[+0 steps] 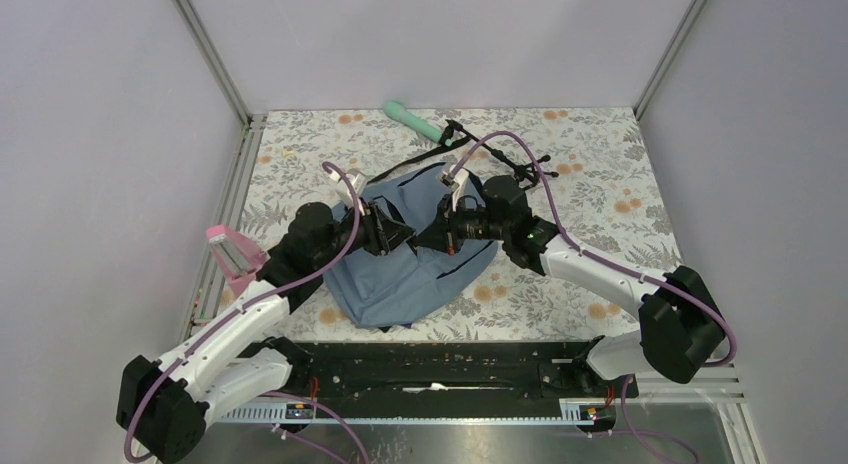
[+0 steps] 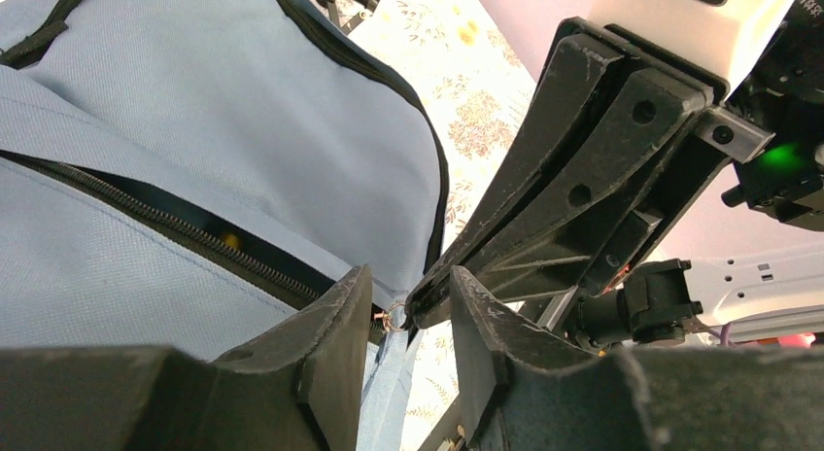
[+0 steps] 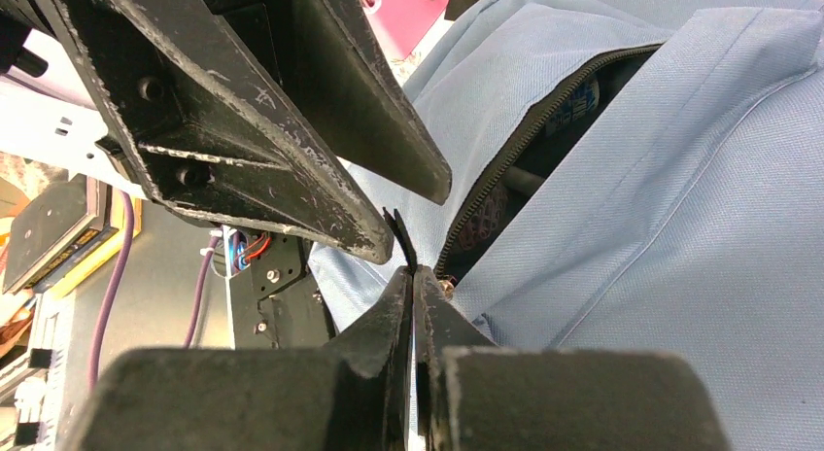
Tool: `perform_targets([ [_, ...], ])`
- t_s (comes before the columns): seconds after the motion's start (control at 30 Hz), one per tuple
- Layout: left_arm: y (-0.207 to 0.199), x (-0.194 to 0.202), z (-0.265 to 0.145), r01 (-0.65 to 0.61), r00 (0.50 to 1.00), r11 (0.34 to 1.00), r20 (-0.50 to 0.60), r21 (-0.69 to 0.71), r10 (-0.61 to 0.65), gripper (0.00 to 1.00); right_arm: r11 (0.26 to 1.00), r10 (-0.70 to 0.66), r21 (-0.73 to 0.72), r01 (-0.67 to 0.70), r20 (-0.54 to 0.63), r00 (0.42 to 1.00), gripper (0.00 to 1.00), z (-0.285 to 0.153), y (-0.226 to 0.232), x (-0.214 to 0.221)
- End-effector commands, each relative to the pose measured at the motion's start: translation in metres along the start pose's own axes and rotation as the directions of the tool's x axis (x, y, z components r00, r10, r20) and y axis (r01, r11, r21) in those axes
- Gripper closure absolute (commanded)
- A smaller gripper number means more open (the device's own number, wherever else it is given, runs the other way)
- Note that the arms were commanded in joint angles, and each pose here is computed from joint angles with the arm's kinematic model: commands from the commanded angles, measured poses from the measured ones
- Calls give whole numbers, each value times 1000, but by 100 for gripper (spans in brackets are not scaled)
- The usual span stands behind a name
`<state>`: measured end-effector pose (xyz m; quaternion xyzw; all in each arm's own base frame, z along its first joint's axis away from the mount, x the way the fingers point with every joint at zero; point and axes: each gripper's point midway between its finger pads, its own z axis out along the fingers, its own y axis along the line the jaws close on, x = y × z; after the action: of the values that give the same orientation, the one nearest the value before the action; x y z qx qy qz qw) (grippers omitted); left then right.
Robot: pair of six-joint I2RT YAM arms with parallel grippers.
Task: Pack the student bag
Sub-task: Zip the student bag at the center of the board.
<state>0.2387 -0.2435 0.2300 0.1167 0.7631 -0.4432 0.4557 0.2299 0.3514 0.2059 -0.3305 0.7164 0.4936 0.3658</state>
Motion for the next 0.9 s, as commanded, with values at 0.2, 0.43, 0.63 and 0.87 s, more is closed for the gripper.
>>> perform_targets([
  [0.2, -12, -10, 8, 26, 998, 995, 57, 91, -32, 65, 990, -82, -108, 95, 122, 989, 100, -13, 36, -43],
  [0.43, -11, -2, 11, 57, 997, 992, 45, 110, -62, 70, 989, -79, -112, 94, 128, 989, 100, -14, 38, -46],
  [0.63, -12, -5, 11, 34, 997, 992, 60, 122, -41, 100, 993, -75, -86, 85, 109, 991, 99, -14, 33, -41],
  [0.87, -1, -11, 11, 1, 997, 999, 80, 45, -5, 100, 995, -94, 36, 90, 132, 987, 24, -25, 15, -30],
])
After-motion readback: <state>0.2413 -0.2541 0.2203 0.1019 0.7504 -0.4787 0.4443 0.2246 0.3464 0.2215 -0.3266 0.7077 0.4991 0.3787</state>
